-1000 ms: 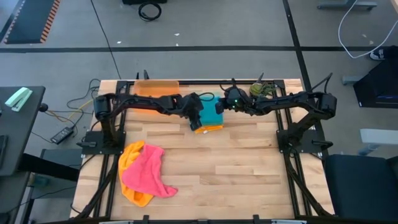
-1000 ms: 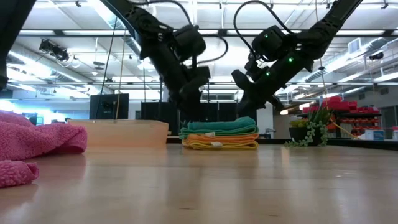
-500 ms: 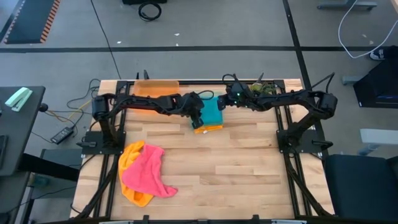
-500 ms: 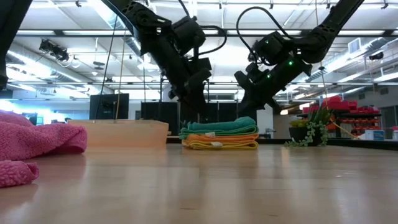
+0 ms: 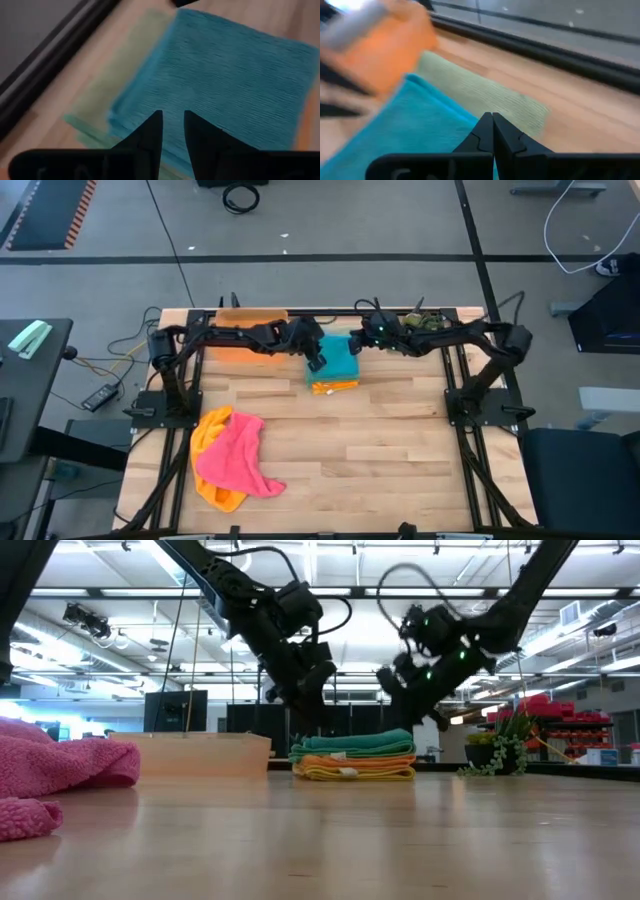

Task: Fold microfiber towels
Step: Fold the pink towel

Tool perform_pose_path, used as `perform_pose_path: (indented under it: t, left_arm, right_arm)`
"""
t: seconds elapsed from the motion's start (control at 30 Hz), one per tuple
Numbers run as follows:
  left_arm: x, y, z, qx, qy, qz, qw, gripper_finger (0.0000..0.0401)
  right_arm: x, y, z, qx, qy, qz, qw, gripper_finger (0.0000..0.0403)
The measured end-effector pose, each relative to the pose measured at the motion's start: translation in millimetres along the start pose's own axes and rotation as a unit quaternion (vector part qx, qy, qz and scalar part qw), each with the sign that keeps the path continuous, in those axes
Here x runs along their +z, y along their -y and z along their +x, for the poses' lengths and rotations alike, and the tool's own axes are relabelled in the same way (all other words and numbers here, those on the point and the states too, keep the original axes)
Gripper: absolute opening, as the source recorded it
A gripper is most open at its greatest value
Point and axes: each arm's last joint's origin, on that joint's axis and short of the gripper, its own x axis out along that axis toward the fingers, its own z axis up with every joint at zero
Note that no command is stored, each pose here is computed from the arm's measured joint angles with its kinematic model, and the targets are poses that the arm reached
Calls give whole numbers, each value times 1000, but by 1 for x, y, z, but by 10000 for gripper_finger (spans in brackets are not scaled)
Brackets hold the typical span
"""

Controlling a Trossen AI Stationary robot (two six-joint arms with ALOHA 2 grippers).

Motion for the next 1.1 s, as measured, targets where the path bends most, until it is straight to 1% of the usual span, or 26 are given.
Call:
perform_pose_path:
  t: [0.07,0.13,0.2,0.23,0.3,0.37,0.5,0.63,0.7,0.8,0.9,0.97,1.1]
  left_arm:
    - [1,-7,2,7,3,-2,1000,84]
    - [2,-14,3,13,6,-9,1000,80]
    - [3,-19,3,17,9,-13,1000,78]
    - [3,-20,4,18,10,-13,1000,78]
    - [3,-22,5,20,11,-11,1000,79]
    - [2,-23,10,20,15,-13,1000,79]
    - [-7,-21,24,20,-6,-17,1000,74]
    - [-7,-18,25,20,-3,-25,999,67]
    - [-8,-18,25,25,-7,-24,999,64]
    - [-8,-19,25,30,-5,-29,999,62]
    - [-5,-20,23,32,7,-29,999,62]
    - [1,-20,14,35,19,-24,999,63]
    - [19,-15,-21,26,65,-23,997,61]
  right_arm:
    - [5,-9,-12,13,6,-10,1000,2]
    - [3,-22,-25,34,-17,-20,999,2]
    - [-9,-38,-38,53,-67,-44,995,2]
    - [-18,-46,-44,53,-93,-60,992,2]
    - [-34,-58,-52,43,-107,-82,990,2]
    - [-46,-66,-55,37,-101,-91,990,2]
    - [-57,-69,-53,15,-100,-94,990,2]
    - [-64,-67,-50,-9,-115,-90,989,2]
    - [-67,-66,-50,-14,-125,-90,988,2]
    - [-67,-68,-51,-5,-125,-93,988,2]
    - [-59,-74,-58,12,-109,-99,989,5]
    - [-52,-79,-65,25,-92,-97,991,7]
    - [-42,-89,-84,55,-68,-98,991,9]
